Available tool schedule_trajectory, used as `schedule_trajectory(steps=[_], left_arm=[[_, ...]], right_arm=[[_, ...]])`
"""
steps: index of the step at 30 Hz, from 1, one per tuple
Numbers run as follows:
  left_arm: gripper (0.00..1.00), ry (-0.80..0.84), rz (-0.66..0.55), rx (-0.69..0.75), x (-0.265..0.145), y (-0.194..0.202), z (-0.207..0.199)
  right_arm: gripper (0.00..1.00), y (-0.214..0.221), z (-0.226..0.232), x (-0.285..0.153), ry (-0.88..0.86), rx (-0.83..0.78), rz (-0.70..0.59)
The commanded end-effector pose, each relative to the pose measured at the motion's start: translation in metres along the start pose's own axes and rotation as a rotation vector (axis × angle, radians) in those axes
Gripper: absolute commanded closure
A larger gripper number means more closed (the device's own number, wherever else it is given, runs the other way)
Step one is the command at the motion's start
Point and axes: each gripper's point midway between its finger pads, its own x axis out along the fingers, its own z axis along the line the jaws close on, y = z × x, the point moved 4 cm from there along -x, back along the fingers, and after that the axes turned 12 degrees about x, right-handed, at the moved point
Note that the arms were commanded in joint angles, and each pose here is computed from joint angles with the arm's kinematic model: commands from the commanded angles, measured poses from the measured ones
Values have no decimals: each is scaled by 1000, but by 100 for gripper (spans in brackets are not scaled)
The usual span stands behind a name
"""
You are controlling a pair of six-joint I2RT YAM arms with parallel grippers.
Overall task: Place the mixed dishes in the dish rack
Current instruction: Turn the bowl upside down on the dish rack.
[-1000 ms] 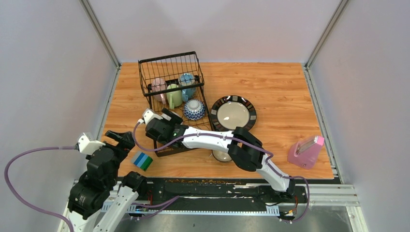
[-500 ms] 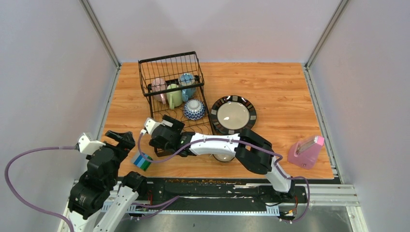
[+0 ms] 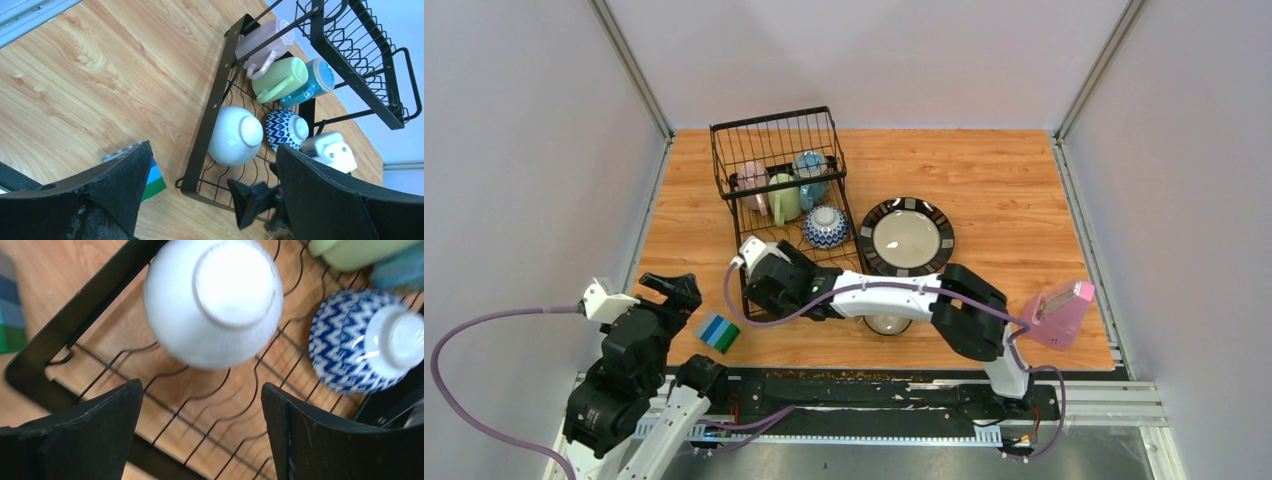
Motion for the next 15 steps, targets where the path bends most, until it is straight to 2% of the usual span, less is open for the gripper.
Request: schedule_trajectory(steps=[1, 5, 8, 9, 15], left_arm=[[0, 6, -38, -20, -4, -8, 1], [0, 33, -28, -13, 0, -5, -5], [0, 68, -9, 1, 3, 0, -12], [0, 76, -6, 3, 4, 1, -13], [0, 124, 19, 20, 7, 7, -22]], right_arm=[[15, -31, -8, -47, -141, 358, -16], [24, -23, -22, -49, -189, 628, 56], [25, -20, -27, -47, -311, 802, 121], [25, -18, -24, -47, -362, 817, 144], [18, -23, -12, -33, -390, 822, 157]])
